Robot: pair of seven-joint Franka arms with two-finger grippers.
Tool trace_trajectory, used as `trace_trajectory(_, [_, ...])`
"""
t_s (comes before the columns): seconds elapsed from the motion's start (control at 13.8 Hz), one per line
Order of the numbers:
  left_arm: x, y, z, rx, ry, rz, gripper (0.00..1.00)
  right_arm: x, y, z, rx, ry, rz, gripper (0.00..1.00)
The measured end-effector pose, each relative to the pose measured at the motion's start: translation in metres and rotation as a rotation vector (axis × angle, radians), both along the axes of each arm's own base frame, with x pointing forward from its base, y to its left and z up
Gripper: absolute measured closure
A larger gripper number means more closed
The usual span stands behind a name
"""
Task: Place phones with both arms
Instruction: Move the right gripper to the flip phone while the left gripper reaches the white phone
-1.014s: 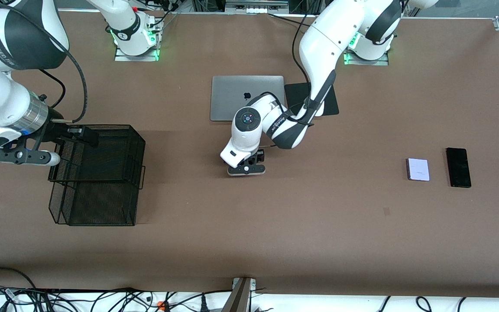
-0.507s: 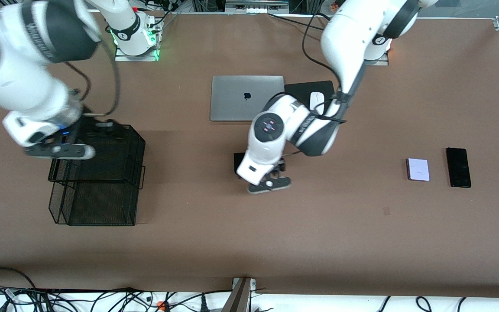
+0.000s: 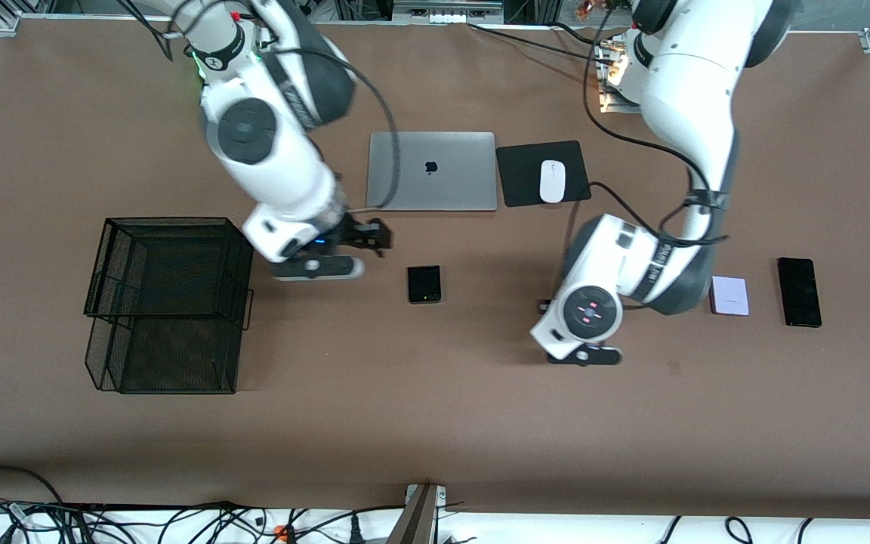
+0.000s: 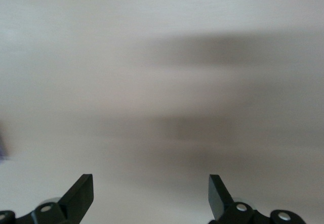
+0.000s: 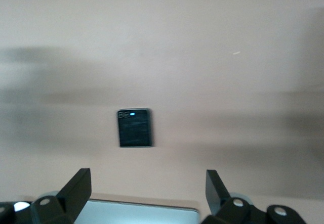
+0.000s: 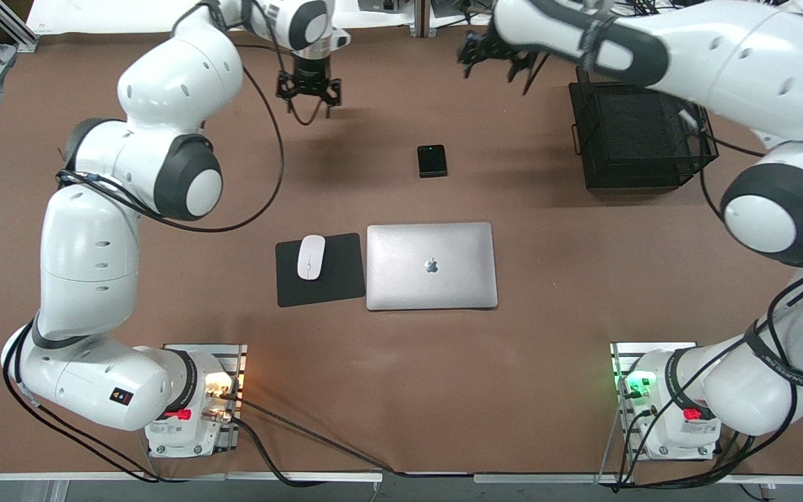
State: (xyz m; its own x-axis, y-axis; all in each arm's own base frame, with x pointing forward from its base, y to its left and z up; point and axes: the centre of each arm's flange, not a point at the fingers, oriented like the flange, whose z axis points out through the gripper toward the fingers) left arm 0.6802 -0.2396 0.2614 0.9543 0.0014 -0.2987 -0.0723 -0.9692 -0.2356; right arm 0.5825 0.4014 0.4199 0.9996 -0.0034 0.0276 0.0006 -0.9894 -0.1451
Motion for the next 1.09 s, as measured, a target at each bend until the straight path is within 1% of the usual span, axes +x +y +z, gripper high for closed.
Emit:
trace_trajectory(0.22, [0.006,0.081,0.0,0.039,0.059,-0.112,0.0,-0.01,0.044,-0.066,-0.016,-0.012,0.046,0.0])
trace_trajectory(0.36, [0.009,0.137,0.007,0.029,0.062,-0.17,0.0,-0.014,0.061,-0.107,-0.045,-0.026,0.083,0.0])
trace_trajectory(0.58, [-0.002,0.212,0.012,-0.016,0.001,-0.229,0.0,-0.017,0.073,-0.157,-0.06,-0.032,0.104,0.0])
trace_trajectory(0.87, [-0.037,0.291,-0.008,-0.075,-0.115,-0.26,0.0,-0.024,0.081,-0.206,-0.07,-0.019,0.119,0.0])
trace_trajectory(0.94, [-0.048,0.304,-0.019,-0.086,-0.146,-0.257,0.0,-0.028,0.086,-0.211,-0.067,-0.028,0.129,0.0])
trace_trajectory(1.09, [-0.07,0.321,-0.045,-0.109,-0.196,-0.247,0.0,-0.033,0.098,-0.215,-0.052,-0.06,0.148,0.0])
